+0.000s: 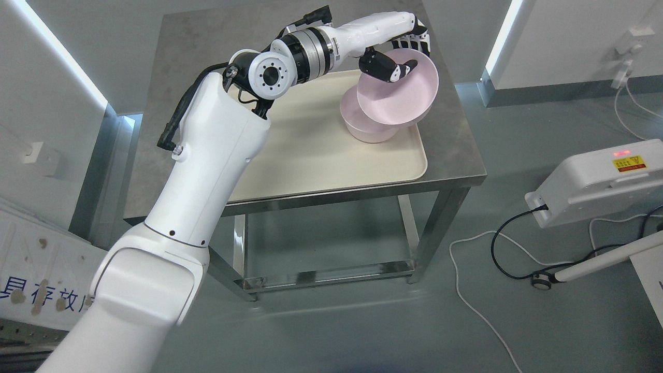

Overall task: Stack pink IKEA bowls on left shelf middle
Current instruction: 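Carry the bowl over the farther pink bowl and lower it inside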

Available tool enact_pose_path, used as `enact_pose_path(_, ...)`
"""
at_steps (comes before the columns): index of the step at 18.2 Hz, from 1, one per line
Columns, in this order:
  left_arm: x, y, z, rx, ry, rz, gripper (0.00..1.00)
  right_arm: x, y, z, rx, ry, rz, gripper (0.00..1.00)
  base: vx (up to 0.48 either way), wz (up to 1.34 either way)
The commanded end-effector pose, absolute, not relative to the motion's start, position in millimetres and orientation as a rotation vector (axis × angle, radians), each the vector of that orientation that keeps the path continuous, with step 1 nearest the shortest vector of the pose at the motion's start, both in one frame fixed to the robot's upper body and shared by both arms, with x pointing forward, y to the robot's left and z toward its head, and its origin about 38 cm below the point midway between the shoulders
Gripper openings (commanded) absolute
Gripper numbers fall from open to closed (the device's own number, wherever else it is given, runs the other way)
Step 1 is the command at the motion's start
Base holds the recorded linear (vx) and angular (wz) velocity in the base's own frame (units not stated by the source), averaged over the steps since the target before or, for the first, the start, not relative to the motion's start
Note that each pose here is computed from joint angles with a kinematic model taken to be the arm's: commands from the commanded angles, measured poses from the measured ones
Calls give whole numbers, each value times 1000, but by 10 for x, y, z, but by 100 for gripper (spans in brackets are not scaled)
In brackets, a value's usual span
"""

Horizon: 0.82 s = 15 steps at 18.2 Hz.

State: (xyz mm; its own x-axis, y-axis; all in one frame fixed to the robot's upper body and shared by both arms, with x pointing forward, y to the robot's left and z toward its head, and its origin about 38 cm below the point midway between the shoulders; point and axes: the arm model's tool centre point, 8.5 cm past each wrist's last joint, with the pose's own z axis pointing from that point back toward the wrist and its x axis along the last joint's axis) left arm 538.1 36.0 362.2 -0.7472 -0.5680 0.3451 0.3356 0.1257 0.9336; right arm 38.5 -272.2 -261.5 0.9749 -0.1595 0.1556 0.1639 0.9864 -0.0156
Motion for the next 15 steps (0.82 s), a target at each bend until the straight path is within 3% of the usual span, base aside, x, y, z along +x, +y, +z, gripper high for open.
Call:
enact_pose_path(1, 5573, 442, 3321, 212, -1605, -1688, 4, 387, -2834, -2604, -46, -157, -161, 100, 0, 0)
enact_pose_path(15, 5694, 707, 3399, 220, -1635, -1567, 6, 387, -2834, -2604, -46, -157, -161, 100, 0, 0)
